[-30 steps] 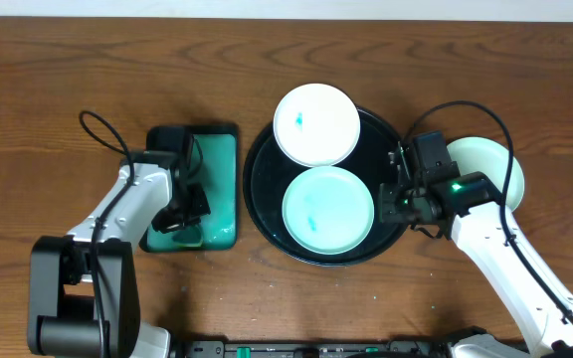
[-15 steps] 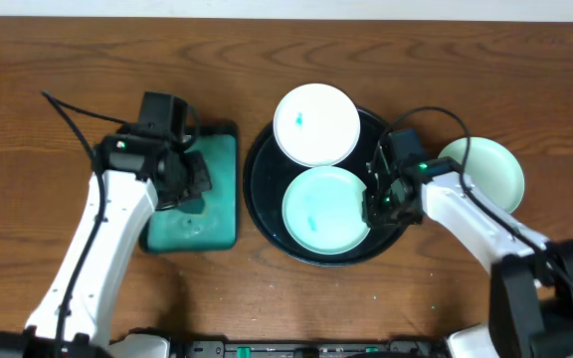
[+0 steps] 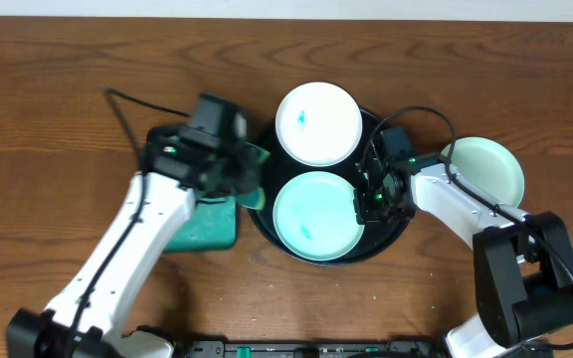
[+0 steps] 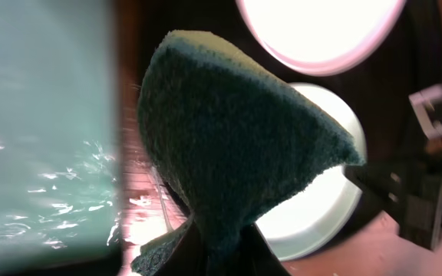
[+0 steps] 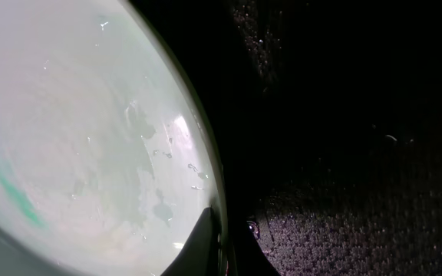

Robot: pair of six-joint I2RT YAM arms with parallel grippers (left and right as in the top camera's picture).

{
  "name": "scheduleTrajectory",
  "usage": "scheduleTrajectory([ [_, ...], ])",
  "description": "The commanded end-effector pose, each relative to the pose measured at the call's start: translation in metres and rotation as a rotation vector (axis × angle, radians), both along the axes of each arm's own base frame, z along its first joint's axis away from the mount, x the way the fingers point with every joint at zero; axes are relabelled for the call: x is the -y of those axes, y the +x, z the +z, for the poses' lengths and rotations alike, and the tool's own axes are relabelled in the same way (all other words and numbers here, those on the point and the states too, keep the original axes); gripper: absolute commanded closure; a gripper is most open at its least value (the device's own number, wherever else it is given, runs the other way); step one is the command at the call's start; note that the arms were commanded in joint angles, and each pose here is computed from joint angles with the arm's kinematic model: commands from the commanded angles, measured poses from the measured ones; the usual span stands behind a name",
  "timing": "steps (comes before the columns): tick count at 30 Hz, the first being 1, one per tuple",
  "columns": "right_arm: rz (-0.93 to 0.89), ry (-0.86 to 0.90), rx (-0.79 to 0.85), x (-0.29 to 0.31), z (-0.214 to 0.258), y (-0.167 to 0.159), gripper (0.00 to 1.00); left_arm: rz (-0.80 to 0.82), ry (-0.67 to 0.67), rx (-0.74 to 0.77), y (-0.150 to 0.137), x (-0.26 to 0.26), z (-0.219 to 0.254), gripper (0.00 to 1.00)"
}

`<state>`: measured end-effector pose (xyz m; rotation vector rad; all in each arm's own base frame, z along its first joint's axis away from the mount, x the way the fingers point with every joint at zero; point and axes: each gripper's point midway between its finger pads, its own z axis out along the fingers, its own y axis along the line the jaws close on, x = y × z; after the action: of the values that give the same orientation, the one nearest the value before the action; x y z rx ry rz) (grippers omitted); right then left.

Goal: Clean dirty plates on tray and stack at the side
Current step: 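Bring the sponge in the left gripper onto the pale green plate, then scrub the pale green plate with the sponge in the left gripper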

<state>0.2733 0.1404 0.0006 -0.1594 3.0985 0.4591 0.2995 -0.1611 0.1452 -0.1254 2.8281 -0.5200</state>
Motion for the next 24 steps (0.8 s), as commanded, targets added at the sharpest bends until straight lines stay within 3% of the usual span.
scheduleTrajectory([
  [1,0.002,-0.041,-0.053,0.003,-0.015,-0.013,0.99,-0.032,-0.050,-0.104,-0.016,0.041,-0.025,0.93],
  [11,0.000,-0.052,-0.062,0.004,-0.015,-0.015,0.99,-0.115,-0.114,-0.322,-0.048,0.141,-0.116,0.92],
  [16,0.004,-0.055,-0.070,0.004,-0.016,-0.017,0.99,-0.010,0.195,-0.278,-0.037,0.087,-0.159,0.93],
  [19,0.004,-0.056,-0.072,0.004,-0.016,-0.018,0.99,0.041,0.417,-0.182,-0.023,0.042,-0.159,0.92],
  [24,0.004,-0.057,-0.072,0.004,-0.016,-0.018,0.99,-0.024,0.608,-0.107,-0.004,0.005,-0.146,0.93],
])
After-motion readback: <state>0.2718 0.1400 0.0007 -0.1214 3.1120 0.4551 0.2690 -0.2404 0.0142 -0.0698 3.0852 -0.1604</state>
